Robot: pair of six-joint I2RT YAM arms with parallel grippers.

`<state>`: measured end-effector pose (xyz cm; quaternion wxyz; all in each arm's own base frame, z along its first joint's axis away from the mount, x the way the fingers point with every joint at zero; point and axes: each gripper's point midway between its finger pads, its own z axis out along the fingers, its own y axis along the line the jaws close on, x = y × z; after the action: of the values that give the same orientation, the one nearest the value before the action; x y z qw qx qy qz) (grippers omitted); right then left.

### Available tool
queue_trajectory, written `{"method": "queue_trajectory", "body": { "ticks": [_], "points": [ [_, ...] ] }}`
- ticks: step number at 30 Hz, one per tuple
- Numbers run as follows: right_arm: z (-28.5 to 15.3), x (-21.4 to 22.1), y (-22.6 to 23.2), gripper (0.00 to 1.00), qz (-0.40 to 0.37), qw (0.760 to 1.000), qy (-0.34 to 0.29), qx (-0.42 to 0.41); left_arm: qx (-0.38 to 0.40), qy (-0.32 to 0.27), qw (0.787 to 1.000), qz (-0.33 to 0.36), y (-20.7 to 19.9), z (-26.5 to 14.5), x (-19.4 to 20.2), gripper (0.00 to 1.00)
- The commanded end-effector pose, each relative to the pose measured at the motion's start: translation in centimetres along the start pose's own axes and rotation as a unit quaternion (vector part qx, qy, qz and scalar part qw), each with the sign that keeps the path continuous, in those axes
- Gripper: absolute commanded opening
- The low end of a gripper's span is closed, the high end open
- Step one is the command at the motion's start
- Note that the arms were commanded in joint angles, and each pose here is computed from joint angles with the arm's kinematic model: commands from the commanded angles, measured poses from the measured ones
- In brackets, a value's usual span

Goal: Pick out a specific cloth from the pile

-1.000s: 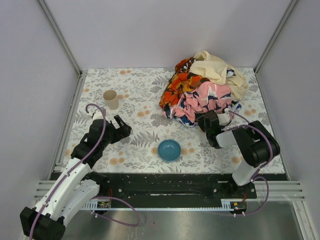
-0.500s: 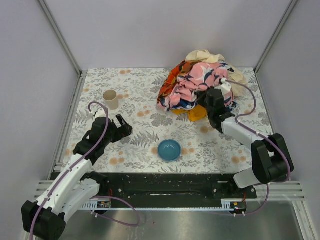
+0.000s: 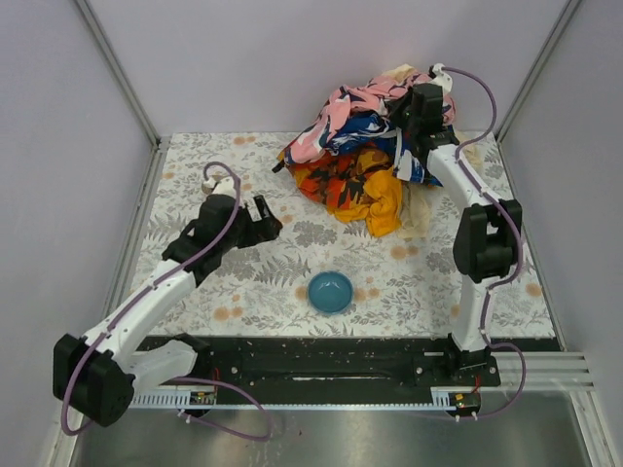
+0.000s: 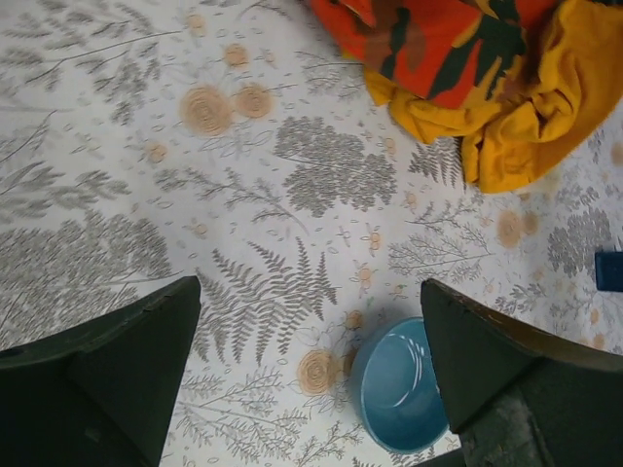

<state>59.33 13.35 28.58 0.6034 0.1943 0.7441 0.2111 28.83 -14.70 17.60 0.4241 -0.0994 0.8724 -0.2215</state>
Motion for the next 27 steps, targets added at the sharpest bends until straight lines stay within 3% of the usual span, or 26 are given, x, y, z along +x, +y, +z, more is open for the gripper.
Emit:
{"method": "queue_trajectory", "body": {
  "ticks": [1,7,12,17,27],
  "points": [
    [4.6,-1.7,-1.7,0.00,0.010,1.000,-0.003,0.010,0.088,-0.011,0.993,0.077,-6.6,1.2,-2.5,0.99],
    [9.4,6.2,-8.0,0.00,0.010,0.992,0.106,0.065,0.158,0.037,0.972,0.169,-13.6,5.2,-2.3,0.99],
    [10.4,11.3,-11.2,0.03,-0.002,0.981,0.170,0.092,0.196,0.077,0.960,0.185,-19.4,10.0,-0.5,0.99],
    [9.9,12.7,-12.6,0.09,-0.027,0.974,0.198,0.105,0.191,0.118,0.958,0.180,-22.5,15.0,2.5,0.99],
    [8.2,13.8,-12.7,0.15,-0.025,0.968,0.234,0.093,0.112,0.127,0.978,0.119,-23.3,23.7,6.4,0.99]
  ]
}}
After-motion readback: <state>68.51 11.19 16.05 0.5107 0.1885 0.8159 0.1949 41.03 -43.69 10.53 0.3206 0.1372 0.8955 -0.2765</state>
